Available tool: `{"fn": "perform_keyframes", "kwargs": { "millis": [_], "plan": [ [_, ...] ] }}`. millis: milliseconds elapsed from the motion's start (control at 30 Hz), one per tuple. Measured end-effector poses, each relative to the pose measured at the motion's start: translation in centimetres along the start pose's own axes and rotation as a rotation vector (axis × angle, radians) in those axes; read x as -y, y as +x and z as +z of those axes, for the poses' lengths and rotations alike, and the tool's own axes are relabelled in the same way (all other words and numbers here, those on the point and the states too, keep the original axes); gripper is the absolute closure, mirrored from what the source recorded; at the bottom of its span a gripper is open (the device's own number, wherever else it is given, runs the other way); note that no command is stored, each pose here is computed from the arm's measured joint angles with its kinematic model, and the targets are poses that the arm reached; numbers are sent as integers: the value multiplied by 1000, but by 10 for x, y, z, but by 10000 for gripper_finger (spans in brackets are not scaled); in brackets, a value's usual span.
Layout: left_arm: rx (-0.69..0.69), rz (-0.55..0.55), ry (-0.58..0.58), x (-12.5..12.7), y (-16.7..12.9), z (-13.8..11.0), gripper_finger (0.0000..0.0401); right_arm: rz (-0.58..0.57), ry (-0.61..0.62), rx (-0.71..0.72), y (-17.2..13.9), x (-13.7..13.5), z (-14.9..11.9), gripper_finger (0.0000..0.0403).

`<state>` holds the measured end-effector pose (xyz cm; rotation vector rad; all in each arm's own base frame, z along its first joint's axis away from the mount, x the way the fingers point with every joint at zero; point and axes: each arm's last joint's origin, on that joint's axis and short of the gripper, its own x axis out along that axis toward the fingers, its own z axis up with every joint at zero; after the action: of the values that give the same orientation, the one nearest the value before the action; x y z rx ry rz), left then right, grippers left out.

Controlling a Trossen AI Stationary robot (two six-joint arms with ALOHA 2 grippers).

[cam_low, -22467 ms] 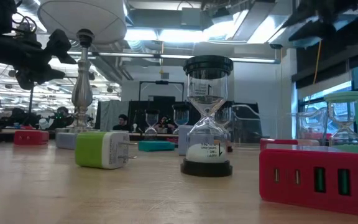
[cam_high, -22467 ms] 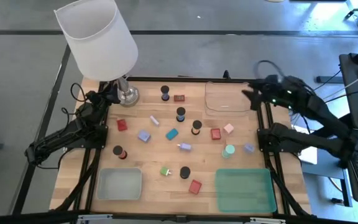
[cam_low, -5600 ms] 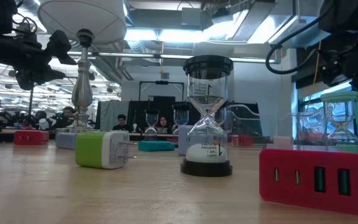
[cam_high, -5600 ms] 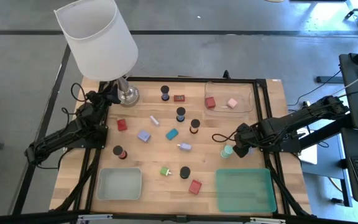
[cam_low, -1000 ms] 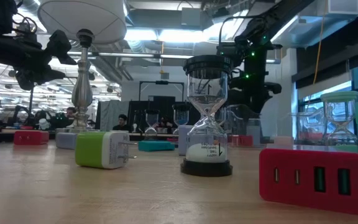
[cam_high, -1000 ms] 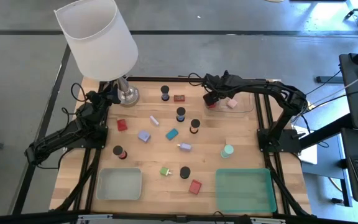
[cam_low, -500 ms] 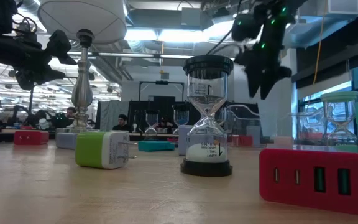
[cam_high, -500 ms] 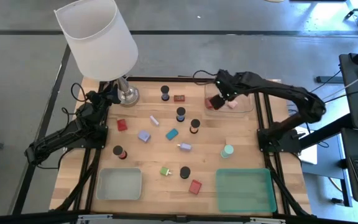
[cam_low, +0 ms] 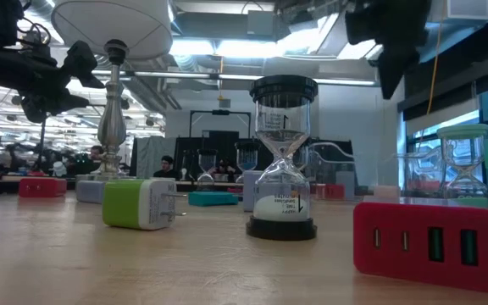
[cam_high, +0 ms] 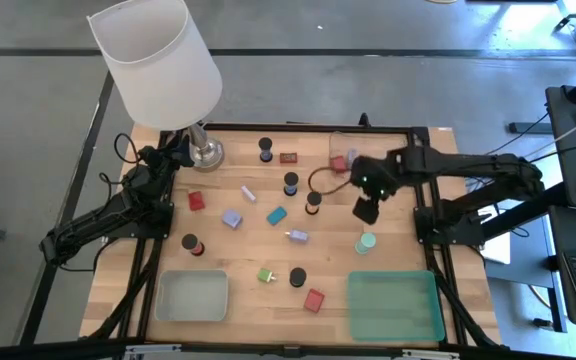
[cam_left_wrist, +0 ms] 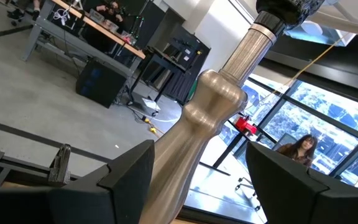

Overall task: Pick & Place Office items
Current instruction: Put the light green hourglass into the green bin

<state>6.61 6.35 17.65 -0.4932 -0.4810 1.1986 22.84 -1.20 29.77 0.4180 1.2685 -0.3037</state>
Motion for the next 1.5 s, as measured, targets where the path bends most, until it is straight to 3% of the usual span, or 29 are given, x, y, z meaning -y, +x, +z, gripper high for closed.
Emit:
{"fn": "perform_keyframes", "kwargs": {
  "millis": [167,400,533,867,1100,1500],
  "plan": [
    [0,0,0,0,0,0,150,40,133,-45,5,-15,-5,115],
    [0,0,0,0,0,0,150,-20,485,-72,14,-17,-2,53],
    [1,1,0,0,0,0,150,-48,571,-105,24,-23,-1,39],
    [0,0,0,0,0,0,150,-111,554,-255,58,-42,-2,41],
    [1,1,0,0,0,0,150,-138,525,-379,84,-41,-22,41],
    [0,0,0,0,0,0,150,-113,483,-406,101,-50,-40,43]
  ]
}}
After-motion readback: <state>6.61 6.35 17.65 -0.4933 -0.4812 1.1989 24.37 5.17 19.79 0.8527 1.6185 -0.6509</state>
